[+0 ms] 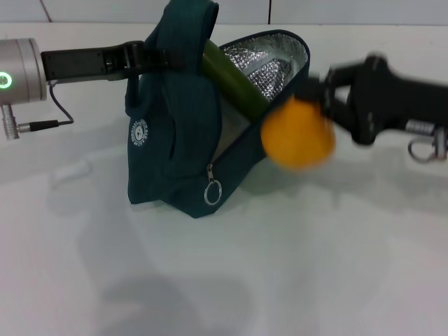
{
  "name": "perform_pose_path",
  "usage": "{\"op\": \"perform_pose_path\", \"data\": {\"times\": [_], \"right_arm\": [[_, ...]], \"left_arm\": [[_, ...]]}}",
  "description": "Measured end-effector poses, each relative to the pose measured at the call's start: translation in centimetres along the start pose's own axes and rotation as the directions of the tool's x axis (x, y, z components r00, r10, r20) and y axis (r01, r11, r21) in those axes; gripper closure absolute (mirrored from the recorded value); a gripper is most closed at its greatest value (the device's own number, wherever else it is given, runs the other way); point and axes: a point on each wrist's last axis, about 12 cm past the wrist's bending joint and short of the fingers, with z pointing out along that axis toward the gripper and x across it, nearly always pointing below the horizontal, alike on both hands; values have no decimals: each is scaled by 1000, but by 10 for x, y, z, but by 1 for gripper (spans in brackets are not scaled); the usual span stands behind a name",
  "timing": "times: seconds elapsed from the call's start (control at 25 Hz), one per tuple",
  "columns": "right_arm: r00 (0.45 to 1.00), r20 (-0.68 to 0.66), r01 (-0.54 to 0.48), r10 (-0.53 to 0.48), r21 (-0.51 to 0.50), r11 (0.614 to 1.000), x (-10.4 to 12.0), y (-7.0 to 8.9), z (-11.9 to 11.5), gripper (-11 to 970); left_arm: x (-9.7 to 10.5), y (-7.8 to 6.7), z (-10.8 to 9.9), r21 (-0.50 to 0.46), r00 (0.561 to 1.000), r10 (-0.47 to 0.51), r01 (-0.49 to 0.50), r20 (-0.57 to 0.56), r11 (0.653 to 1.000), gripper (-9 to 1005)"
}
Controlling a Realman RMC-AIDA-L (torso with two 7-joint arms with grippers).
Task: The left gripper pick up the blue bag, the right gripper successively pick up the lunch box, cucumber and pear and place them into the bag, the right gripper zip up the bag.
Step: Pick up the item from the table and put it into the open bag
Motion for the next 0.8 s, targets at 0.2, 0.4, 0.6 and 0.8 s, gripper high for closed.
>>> {"op": "perform_pose_path", "data": {"times": [0.2,0.4,0.6,0.8], "right_arm": [[997,79,19,-21,17,1000,-19,-12,10,931],[996,68,53,-58,79,995,-28,-31,30,930],[998,-11,67,-67,108,992,-20,-39,44,928],[995,-78,76,-67,106,992,-8,-40,57,927]], "left_arm": [[0,0,0,1,1000,1,-1,0,1000,889],[0,0,1,2,1000,1,-1,0,1000,888],[-3,-2,3,6,1000,13,-13,-1,1000,888],[-1,-1,6,13,1000,13,-13,-5,1000,887]]}}
